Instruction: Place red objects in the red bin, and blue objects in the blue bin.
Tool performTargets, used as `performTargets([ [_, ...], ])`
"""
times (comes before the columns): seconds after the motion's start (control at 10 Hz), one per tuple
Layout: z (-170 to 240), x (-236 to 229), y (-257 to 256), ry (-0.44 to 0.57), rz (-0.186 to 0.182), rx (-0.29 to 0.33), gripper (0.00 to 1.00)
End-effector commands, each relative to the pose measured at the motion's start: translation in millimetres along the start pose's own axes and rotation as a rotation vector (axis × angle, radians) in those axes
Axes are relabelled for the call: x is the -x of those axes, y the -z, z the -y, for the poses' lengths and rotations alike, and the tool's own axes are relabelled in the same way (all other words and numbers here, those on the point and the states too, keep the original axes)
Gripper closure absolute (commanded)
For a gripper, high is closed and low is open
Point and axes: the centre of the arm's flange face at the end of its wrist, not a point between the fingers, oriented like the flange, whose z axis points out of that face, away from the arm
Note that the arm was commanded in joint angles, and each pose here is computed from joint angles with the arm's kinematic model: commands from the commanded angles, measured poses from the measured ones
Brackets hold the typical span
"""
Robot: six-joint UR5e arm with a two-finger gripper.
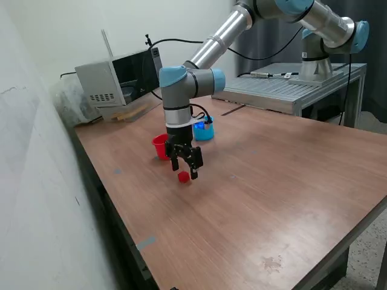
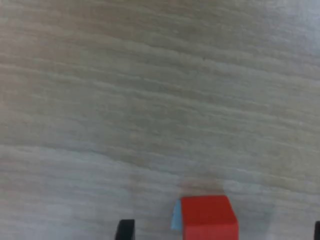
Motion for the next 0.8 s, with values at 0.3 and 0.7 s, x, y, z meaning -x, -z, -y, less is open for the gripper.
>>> performTargets([
  [0.3, 0, 1, -1, 0.002, 0.013, 0.0, 1.0],
  [0.7, -9, 2, 40, 0.006, 0.046, 0.04, 1.0],
])
